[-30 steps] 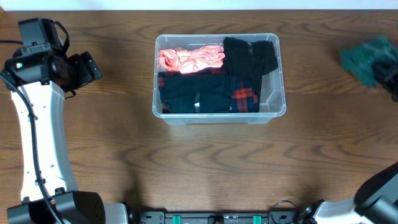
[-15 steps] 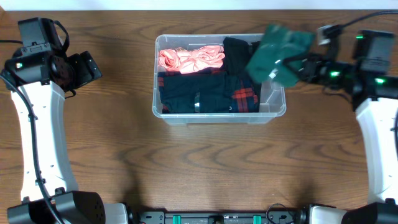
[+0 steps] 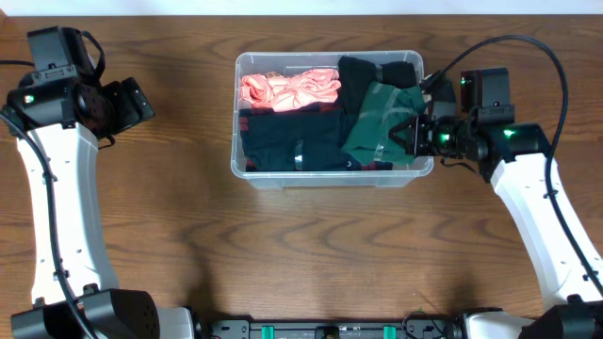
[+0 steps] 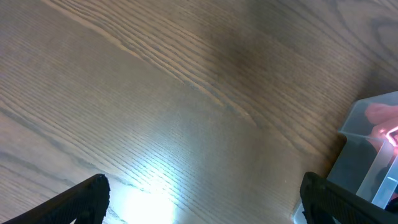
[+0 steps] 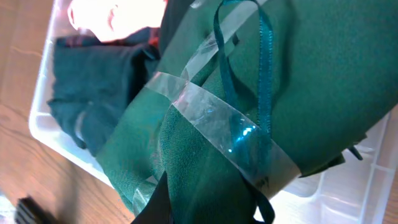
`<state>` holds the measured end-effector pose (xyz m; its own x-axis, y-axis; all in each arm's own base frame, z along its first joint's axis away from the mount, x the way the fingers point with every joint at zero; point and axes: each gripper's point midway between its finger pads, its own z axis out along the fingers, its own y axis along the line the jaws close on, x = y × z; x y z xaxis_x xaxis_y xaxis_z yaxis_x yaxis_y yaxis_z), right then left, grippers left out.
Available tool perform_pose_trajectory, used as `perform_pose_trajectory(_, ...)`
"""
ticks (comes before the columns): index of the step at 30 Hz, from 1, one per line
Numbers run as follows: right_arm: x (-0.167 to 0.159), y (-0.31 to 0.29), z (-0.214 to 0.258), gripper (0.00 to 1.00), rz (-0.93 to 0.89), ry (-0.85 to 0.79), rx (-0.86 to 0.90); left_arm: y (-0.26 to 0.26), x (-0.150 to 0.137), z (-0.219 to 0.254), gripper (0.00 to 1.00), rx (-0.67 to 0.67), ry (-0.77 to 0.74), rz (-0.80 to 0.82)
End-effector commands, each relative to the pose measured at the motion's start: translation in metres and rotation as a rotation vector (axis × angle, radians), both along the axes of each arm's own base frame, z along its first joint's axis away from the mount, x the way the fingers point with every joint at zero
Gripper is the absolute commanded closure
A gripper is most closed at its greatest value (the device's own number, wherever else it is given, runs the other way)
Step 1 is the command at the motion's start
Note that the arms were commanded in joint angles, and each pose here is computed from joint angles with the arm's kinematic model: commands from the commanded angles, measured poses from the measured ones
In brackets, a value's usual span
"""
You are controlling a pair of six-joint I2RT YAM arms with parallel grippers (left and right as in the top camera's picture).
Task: Pack container
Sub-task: 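Lift the green bundle over the bin's right side with the right gripper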
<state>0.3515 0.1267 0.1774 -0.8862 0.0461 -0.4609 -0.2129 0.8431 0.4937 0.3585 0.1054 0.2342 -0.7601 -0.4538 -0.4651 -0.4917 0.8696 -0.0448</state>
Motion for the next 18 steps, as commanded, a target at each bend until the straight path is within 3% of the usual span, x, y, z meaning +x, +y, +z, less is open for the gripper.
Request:
perform_pose_trajectory(1, -0.006, 0.006, 0.003, 0.99, 0.131, -0.084, -0.045, 0.003, 0.000, -0.001, 0.02, -0.002, 0.000, 0.019)
perform_pose_trajectory(8, -0.012, 0.004, -0.001, 0.99, 0.247, -0.137, -0.112, 0.003, -0.001, -0.001, 0.02, -0.003, 0.001, 0.019)
perform_pose_trajectory(9, -0.013, 0.004, -0.002, 0.81, 0.251, -0.130, -0.114, 0.003, -0.001, -0.001, 0.02, -0.003, 0.001, 0.019)
perform_pose_trajectory(10, -0.015, 0.004, -0.003, 0.50, 0.258, -0.129, -0.116, 0.003, -0.001, -0.001, 0.02, -0.003, 0.001, 0.019)
perform_pose_trajectory(11, -0.015, 0.003, -0.003, 0.28, 0.266, -0.131, -0.121, 0.003, -0.001, -0.001, 0.02, -0.003, 0.001, 0.019)
perform_pose_trajectory(13, -0.014, 0.003, -0.002, 0.21, 0.266, -0.139, -0.128, 0.003, -0.001, -0.001, 0.02, -0.003, 0.001, 0.019)
perform_pose_trajectory(18, 0.001, -0.007, 0.023, 0.20, 0.236, -0.210, -0.193, 0.003, -0.001, -0.001, 0.02, -0.003, 0.001, 0.019)
